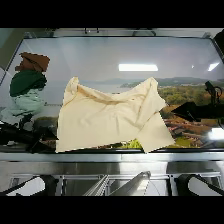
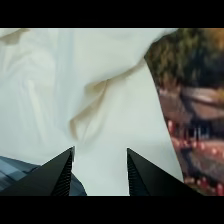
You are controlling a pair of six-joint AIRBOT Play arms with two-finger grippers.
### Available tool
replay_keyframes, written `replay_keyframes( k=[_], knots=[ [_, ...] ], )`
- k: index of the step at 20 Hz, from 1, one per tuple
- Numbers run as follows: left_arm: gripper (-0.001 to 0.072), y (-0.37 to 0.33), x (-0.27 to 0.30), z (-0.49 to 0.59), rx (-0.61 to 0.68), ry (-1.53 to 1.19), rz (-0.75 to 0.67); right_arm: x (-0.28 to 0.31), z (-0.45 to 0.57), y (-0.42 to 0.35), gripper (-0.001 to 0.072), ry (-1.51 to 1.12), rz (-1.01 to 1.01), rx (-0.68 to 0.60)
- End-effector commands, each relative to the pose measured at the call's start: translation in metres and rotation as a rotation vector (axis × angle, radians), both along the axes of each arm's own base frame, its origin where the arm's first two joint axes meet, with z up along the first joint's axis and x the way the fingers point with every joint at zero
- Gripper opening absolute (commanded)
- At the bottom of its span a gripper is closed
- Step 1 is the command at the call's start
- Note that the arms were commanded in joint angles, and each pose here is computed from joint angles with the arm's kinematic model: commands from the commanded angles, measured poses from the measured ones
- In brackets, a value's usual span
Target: Fold the shirts.
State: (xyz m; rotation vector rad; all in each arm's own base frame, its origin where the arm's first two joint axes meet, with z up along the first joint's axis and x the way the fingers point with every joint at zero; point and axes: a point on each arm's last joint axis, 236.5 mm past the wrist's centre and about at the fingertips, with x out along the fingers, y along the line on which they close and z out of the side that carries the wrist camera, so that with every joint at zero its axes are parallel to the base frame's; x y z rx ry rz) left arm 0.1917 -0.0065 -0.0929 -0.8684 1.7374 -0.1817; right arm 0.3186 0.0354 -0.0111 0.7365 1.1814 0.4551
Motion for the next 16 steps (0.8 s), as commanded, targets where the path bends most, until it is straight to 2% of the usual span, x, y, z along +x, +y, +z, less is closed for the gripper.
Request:
replay_keyframes(
  k=[1,5,8,9,11,12,13,14,15,16],
  knots=[
    [0.0704,0.002,-0.015,-0.011,0.022,0.051,-0.006,-0.001,0.010,0.008,0.0379,-0.035,0.010,0.033],
    [0.0695,-0.037,0.018,-0.006,-0.172,-0.044,0.030,-0.001,0.010,0.008,0.0379,-0.037,0.011,0.032],
    [0.0694,-0.056,0.031,-0.030,-0.147,-0.066,-0.024,-0.003,0.010,0.010,0.0379,-0.032,0.020,0.040],
    [0.0548,-0.062,0.033,-0.033,-0.159,-0.062,-0.051,-0.004,0.011,0.010,0.0379,-0.030,0.023,0.042],
    [0.0364,-0.069,0.036,-0.035,-0.176,-0.047,-0.099,-0.003,0.010,0.007,0.0379,-0.024,0.008,0.043],
    [0.0157,-0.072,0.038,-0.032,-0.189,-0.043,-0.121,-0.002,0.007,0.000,0.0380,-0.015,-0.014,0.025],
    [0.0017,-0.074,0.040,-0.028,-0.201,-0.044,-0.139,-0.004,-0.006,-0.015,0.0380,0.025,-0.050,-0.034],
    [0.0018,-0.075,0.043,-0.025,-0.206,-0.052,-0.154,-0.009,-0.021,-0.031,0.0396,0.077,-0.088,-0.093],
    [0.0018,-0.074,0.046,-0.022,-0.207,-0.060,-0.157,-0.014,-0.032,-0.042,0.0493,0.123,-0.107,-0.126],
    [0.0018,-0.073,0.049,-0.021,-0.203,-0.068,-0.158,-0.017,-0.039,-0.043,0.0536,0.147,-0.104,-0.122]
  ],
)
